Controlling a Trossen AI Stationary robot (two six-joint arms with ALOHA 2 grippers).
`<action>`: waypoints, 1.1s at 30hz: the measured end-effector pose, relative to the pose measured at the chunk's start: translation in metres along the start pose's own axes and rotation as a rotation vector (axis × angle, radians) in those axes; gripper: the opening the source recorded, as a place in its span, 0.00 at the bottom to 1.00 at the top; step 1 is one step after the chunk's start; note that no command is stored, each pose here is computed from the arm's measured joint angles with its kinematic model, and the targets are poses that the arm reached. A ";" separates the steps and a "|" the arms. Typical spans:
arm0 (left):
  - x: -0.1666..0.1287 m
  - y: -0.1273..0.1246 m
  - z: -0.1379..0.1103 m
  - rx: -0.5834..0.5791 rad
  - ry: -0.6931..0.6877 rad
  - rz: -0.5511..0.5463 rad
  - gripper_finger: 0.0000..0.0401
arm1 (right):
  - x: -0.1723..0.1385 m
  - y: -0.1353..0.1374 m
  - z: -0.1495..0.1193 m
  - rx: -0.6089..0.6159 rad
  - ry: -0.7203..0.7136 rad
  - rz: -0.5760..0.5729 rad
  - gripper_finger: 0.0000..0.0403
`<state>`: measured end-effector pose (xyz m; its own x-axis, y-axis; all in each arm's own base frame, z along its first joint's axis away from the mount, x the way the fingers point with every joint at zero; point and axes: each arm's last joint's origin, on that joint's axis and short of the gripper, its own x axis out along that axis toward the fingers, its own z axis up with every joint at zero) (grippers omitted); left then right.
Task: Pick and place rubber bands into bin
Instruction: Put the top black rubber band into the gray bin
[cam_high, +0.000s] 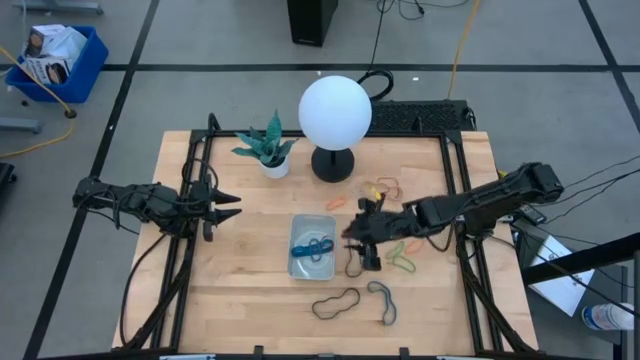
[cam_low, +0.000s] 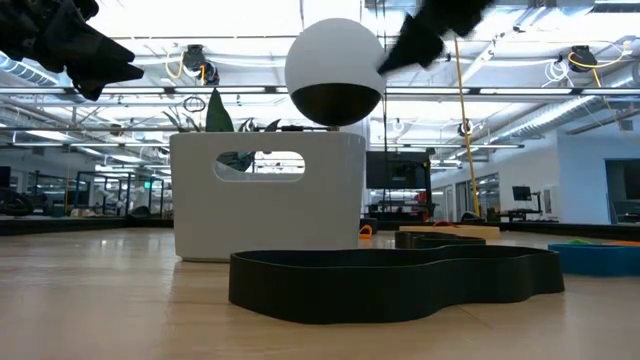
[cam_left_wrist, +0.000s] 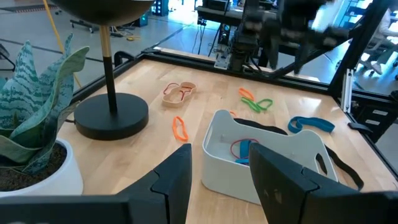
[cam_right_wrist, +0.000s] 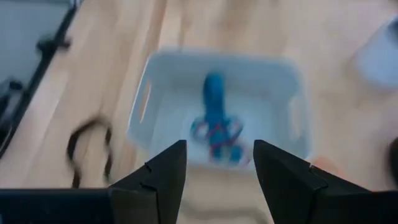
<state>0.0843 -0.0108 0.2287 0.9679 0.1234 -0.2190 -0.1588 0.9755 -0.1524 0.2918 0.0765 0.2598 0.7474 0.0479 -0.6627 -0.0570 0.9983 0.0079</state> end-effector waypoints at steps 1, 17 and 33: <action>0.000 0.000 0.000 0.001 0.000 0.000 0.41 | 0.003 0.004 -0.008 -0.010 0.026 0.007 0.45; 0.000 0.000 -0.001 -0.002 0.008 0.003 0.41 | 0.044 0.035 -0.072 -0.069 0.091 0.066 0.45; 0.000 0.000 -0.002 -0.024 0.015 0.005 0.41 | 0.083 0.048 -0.109 -0.140 0.277 0.089 0.45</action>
<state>0.0839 -0.0107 0.2271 0.9641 0.1253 -0.2340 -0.1685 0.9701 -0.1745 0.2789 0.1251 0.1242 0.5279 0.1048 -0.8428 -0.2187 0.9757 -0.0157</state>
